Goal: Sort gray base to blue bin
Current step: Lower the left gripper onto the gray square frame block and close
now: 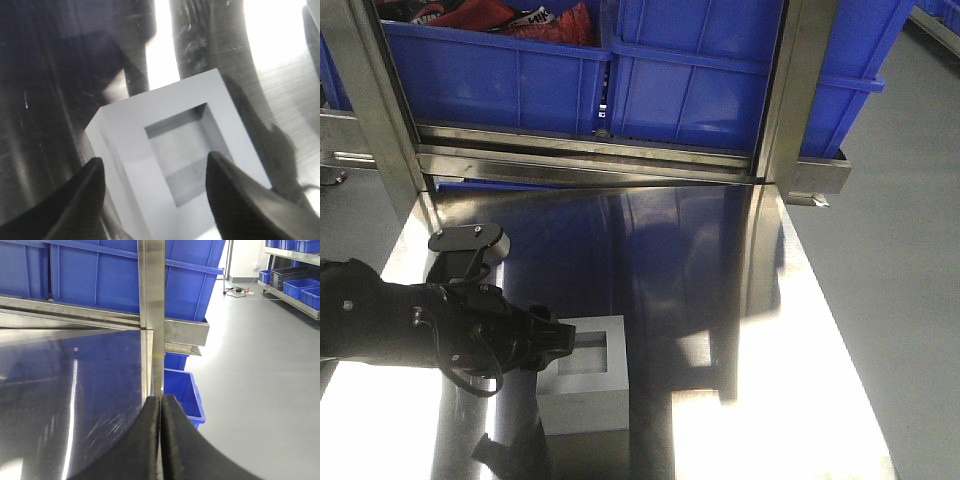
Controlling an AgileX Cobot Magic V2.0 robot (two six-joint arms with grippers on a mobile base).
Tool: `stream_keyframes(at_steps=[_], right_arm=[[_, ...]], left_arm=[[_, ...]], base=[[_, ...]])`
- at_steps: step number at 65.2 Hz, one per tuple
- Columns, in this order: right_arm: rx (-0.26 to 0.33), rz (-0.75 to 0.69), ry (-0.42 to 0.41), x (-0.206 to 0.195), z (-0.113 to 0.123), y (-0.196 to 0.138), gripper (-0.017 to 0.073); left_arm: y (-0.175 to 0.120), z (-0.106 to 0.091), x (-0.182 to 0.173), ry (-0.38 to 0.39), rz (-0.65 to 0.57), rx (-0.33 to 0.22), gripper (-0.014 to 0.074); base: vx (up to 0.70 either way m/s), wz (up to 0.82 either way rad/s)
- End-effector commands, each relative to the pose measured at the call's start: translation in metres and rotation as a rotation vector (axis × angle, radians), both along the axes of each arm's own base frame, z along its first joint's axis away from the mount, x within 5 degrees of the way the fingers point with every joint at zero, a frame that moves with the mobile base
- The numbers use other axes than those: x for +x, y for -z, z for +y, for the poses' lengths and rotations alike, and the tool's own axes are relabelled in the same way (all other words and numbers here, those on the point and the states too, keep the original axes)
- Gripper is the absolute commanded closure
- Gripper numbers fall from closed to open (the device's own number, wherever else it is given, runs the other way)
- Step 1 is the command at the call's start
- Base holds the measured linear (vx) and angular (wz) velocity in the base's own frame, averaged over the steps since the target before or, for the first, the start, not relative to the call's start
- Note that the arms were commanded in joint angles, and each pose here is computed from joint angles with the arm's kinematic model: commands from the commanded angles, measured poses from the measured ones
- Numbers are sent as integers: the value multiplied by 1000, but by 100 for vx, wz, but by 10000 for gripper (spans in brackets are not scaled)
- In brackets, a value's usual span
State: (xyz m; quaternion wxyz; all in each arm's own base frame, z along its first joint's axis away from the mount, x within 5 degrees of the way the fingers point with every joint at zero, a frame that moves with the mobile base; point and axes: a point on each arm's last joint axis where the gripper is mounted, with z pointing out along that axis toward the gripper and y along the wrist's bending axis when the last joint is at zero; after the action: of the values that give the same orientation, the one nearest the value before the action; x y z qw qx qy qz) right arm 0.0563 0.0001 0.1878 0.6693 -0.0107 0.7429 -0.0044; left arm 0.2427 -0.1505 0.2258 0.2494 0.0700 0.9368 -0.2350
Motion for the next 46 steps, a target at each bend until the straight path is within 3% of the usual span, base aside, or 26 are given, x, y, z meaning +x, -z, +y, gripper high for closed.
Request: stream_keyframes(at_steps=[1,12,37,46], right_arm=[[-11,-73,0,0,0,-3,568],[-11,-73,0,0,0,-3,568],[-11,-73,0,0,0,-3,568],[-11,-73,0,0,0,-3,568]], left_arm=[[-16,-4,9,-38,-75,-44,163],[-11,-10,19,-32,-51,-34,163],[17,-12,25,-9,43,54,165],[17,-12,24,-5,46,58,232]], base=[[0,0],[0,0],[0,0],[0,0]])
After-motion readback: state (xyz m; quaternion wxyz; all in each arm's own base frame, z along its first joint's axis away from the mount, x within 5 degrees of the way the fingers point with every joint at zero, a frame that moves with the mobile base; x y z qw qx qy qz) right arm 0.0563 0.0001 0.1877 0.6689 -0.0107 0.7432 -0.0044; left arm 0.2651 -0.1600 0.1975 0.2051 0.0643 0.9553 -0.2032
